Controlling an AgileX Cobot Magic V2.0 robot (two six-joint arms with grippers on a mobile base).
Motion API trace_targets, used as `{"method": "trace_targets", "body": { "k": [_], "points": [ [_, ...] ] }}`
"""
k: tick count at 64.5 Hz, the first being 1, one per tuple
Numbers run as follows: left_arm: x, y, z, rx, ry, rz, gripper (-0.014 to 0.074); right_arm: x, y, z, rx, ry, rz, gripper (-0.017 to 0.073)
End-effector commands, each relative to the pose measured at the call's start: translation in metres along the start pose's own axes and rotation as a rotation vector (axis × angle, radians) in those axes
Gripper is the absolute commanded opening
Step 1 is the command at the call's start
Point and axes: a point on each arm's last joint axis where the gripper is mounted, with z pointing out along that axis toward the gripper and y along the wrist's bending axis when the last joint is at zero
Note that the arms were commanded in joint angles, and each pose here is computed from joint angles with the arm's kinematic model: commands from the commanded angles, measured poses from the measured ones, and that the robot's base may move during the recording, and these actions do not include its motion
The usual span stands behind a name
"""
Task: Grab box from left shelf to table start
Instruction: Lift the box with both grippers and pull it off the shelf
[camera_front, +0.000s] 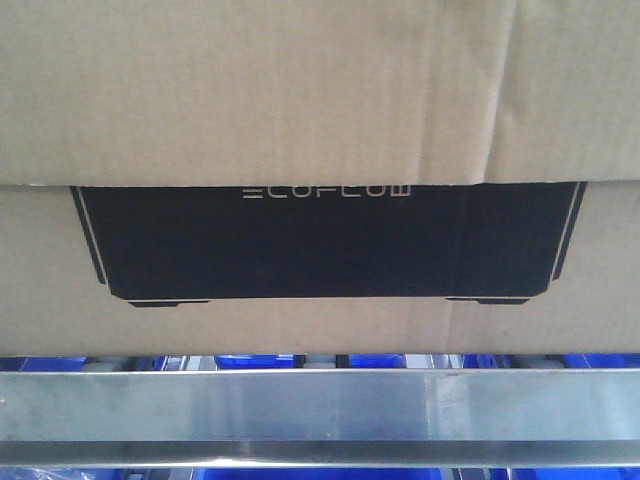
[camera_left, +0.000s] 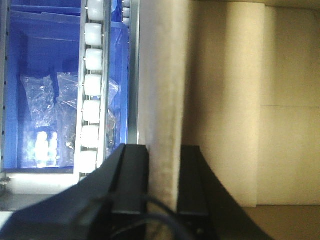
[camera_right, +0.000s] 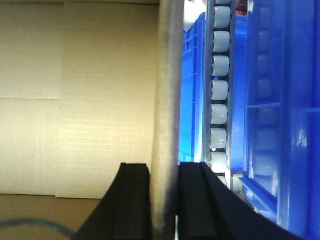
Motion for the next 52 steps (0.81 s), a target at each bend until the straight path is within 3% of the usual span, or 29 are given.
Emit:
{"method": "trace_targets", "body": {
  "k": [1, 24, 45, 52],
  "points": [
    [-0.008, -0.004, -0.039, 0.086, -0.195, -0.058, -0.0100, -0.008, 0.004, -0.033, -0.061, -0.193, 0.021, 0.0057],
    [0.029, 0.010, -0.085, 0.096, -0.293, -0.079, -0.0100, 0.020, -0.001, -0.077, -0.080, -0.300, 0.019, 0.0057],
    [0.076, 0.024, -0.112, 0.136, -0.423, -0.078, -0.0100, 0.083, -0.010, -0.102, -0.096, -0.371, 0.020, 0.0057],
    [0.089, 0.029, -0.129, 0.150, -0.490, -0.056, -0.0100, 0.103, -0.013, -0.118, -0.104, -0.422, 0.018, 0.0057]
  ]
}}
